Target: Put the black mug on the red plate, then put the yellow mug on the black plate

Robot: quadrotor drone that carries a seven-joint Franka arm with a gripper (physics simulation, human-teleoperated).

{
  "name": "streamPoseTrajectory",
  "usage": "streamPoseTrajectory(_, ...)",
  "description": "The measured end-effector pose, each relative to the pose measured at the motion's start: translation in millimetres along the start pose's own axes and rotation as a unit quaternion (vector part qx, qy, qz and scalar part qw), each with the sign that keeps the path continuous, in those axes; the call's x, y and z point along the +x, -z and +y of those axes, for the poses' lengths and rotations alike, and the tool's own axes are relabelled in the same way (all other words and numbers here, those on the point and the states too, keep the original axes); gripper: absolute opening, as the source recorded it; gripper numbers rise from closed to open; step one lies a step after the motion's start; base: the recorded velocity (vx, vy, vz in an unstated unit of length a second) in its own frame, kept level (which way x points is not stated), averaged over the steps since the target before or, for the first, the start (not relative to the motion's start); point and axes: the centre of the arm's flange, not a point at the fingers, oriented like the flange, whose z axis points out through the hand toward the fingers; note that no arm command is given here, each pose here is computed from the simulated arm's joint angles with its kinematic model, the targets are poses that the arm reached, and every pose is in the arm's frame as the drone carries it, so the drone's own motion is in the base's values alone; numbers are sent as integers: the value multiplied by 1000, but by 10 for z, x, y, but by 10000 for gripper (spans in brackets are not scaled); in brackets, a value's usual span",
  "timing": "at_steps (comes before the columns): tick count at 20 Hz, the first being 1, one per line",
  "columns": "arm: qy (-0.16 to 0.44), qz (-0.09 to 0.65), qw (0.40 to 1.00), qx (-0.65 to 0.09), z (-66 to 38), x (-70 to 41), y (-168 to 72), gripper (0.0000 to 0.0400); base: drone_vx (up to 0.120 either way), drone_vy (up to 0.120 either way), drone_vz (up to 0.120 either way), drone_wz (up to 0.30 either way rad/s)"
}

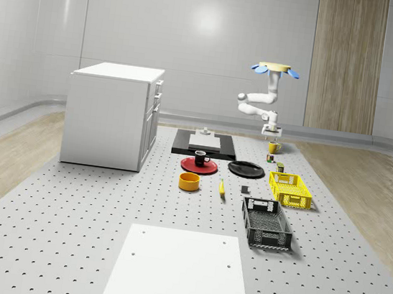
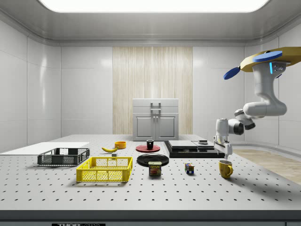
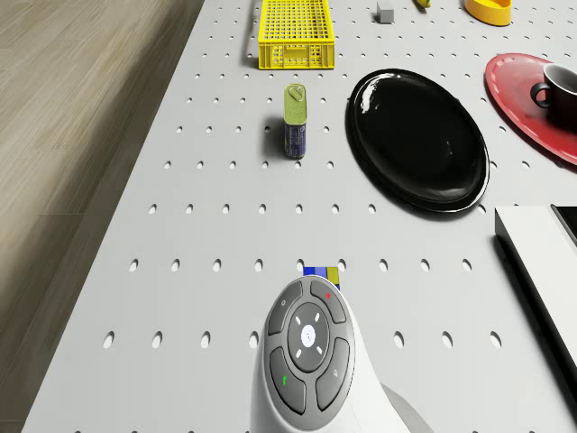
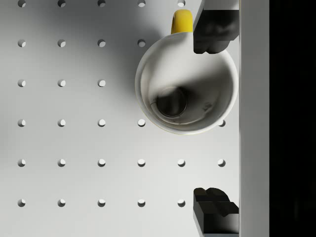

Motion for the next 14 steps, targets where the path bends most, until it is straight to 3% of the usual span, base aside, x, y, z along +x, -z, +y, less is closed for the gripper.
streamPoseTrajectory(14,0,0,1000,0,0,1,-369,400,0,0,0,0)
